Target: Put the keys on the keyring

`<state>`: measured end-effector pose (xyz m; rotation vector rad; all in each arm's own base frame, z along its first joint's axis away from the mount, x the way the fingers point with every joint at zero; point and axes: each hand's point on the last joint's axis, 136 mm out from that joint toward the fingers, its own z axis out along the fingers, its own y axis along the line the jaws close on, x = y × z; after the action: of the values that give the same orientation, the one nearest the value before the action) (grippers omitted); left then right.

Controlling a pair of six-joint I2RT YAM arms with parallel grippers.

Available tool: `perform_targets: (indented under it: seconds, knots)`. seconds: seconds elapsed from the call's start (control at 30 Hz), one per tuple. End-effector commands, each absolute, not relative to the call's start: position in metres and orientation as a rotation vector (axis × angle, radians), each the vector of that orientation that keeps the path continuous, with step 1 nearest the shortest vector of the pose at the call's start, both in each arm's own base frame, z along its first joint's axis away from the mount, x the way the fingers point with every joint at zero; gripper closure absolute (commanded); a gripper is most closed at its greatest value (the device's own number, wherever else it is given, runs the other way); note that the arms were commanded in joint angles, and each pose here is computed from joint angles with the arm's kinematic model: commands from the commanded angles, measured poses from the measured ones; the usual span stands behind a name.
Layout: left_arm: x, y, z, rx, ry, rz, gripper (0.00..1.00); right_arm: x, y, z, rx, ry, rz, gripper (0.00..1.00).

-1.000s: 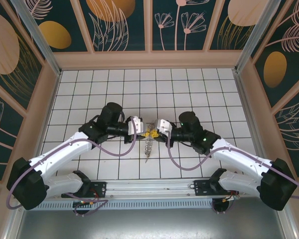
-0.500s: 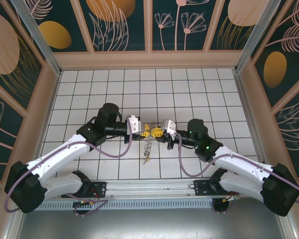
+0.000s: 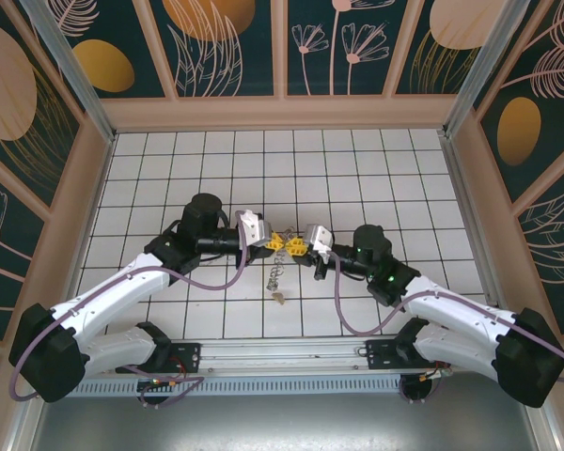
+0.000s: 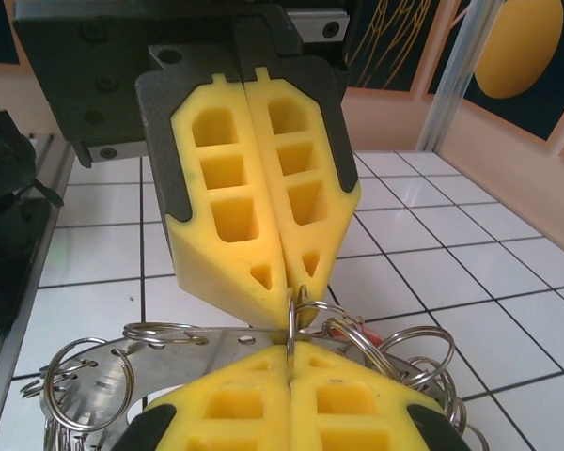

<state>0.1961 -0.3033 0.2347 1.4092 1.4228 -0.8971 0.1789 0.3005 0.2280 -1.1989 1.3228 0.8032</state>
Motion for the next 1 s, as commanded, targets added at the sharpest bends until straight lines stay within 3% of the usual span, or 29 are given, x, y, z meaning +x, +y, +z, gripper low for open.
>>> perform_targets:
  seconds: [0.0,0.17,0.73,0.97]
  knots:
    - [0.199,-0.309,0.253,1.388,1.367,-0.869,1.0,0.172,0.305,0.223,-1.296,1.334,0.764,0.93]
    - [0.21,-0.302,0.246,1.377,1.424,-0.772,1.0,0.176,0.298,0.214,-1.322,1.408,0.704,0.83]
    - [0.213,-0.304,0.249,1.299,1.452,-0.82,1.0,0.177,0.305,0.231,-1.285,1.388,0.754,0.81]
    - [0.213,-0.301,0.242,1.265,1.485,-0.829,1.0,0.197,0.296,0.224,-1.178,1.468,0.671,0.8]
